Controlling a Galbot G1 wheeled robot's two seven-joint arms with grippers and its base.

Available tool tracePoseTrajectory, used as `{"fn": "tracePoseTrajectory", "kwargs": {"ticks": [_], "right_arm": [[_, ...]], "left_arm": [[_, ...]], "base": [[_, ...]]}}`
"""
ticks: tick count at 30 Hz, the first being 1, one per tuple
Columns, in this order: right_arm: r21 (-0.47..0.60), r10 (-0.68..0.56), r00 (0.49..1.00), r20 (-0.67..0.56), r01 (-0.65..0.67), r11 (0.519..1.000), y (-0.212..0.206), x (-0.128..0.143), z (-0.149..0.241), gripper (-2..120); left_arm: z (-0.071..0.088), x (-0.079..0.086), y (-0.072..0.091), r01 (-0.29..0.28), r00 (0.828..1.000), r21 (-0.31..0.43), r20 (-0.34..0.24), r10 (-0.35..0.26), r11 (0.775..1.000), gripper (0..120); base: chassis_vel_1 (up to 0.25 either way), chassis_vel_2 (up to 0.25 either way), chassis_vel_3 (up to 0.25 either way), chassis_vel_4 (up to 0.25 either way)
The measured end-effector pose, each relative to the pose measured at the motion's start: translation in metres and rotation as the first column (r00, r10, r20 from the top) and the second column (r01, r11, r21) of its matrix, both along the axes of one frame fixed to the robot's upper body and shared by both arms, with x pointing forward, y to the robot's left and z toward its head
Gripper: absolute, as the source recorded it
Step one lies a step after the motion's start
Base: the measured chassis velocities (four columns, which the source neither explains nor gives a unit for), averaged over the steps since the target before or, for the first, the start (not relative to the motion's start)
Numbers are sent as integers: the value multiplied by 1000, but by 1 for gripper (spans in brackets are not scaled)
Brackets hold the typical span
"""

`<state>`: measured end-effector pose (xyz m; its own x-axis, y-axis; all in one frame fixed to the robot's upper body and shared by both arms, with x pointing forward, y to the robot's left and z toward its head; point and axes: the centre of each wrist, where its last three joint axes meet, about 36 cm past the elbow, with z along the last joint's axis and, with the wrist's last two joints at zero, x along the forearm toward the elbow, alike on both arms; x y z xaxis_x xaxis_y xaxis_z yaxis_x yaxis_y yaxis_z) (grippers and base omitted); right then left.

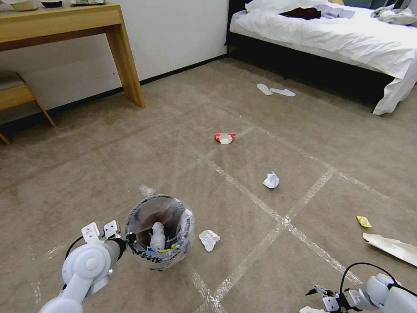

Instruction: Pick up the trash bin and place the garbage on the floor into it.

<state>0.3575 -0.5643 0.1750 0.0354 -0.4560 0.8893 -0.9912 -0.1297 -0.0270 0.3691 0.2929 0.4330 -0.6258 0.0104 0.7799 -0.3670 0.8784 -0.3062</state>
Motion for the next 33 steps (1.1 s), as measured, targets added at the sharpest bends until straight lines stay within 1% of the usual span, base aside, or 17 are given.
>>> {"fn": "tracePoseTrajectory", "kwargs": {"ticks": [4,6,7,9,10,13,14,16,17,19,20,22,23,26,27,29,33], "right_arm": [[-8,5,1000,-5,-5,1000,1,-1,-1,99],[-21,15,1000,-13,-15,1000,3,-1,-3,92],[-21,15,1000,-13,-15,1000,3,-1,-3,92],[-26,8,1000,-15,-8,1000,4,-2,-4,82],[-26,8,1000,-15,-8,1000,4,-2,-4,82],[-33,-6,1000,-8,6,999,2,-4,-5,65],[-33,-6,1000,-8,6,999,2,-4,-5,65],[-35,-12,1000,-3,12,999,1,-6,-5,55],[-35,-12,1000,-3,12,999,1,-6,-5,55],[-32,-19,1000,7,20,999,0,-8,-5,45],[-32,-19,1000,7,20,999,0,-8,-5,45],[-26,-29,999,18,30,999,0,-9,-5,33],[-26,-29,999,18,30,999,0,-9,-5,33],[2,-57,997,44,57,998,-1,-9,-2,20],[2,-57,997,44,57,998,-1,-9,-2,20],[27,-74,995,65,72,997,-2,-7,3,8],[56,-91,991,94,86,995,-6,-4,12,0]], "left_arm": [[-1,2,-2,1,1000,-3,2,-1,1000,0],[-2,1,-4,5,1000,-5,0,-5,1000,0],[-2,1,-4,5,1000,-5,0,-5,1000,0],[-5,-1,-4,8,1000,-1,-4,-8,1000,0],[-5,-1,-4,8,1000,-1,-4,-8,1000,0],[-7,-4,-5,9,1000,4,-7,-9,1000,0],[-7,-4,-5,9,1000,4,-7,-9,1000,0],[-5,-4,-5,11,1000,4,-1,-11,1000,0],[-5,-4,-5,11,1000,4,-1,-11,1000,0],[-3,-4,-5,12,1000,8,4,-12,1000,0],[-3,-4,-5,12,1000,8,4,-12,1000,0],[-3,-3,-5,14,1000,9,5,-14,1000,0],[-3,-3,-5,14,1000,9,5,-14,1000,0],[-4,-2,-6,14,1000,10,2,-14,1000,0],[-4,-2,-6,14,1000,10,2,-14,1000,0],[-4,-2,-6,16,1000,11,1,-16,1000,0],[-3,-2,-6,18,1000,13,2,-18,1000,0]], "base": [[0,0,0,0],[0,0,0,0],[0,0,0,0],[0,0,0,0],[0,0,0,0],[0,0,0,0],[0,0,0,0],[0,0,0,0],[0,0,0,0],[0,0,0,0],[0,0,0,0],[0,0,0,0],[0,0,0,0],[0,0,0,0],[0,0,0,0],[0,0,0,0],[0,0,0,0]]}}
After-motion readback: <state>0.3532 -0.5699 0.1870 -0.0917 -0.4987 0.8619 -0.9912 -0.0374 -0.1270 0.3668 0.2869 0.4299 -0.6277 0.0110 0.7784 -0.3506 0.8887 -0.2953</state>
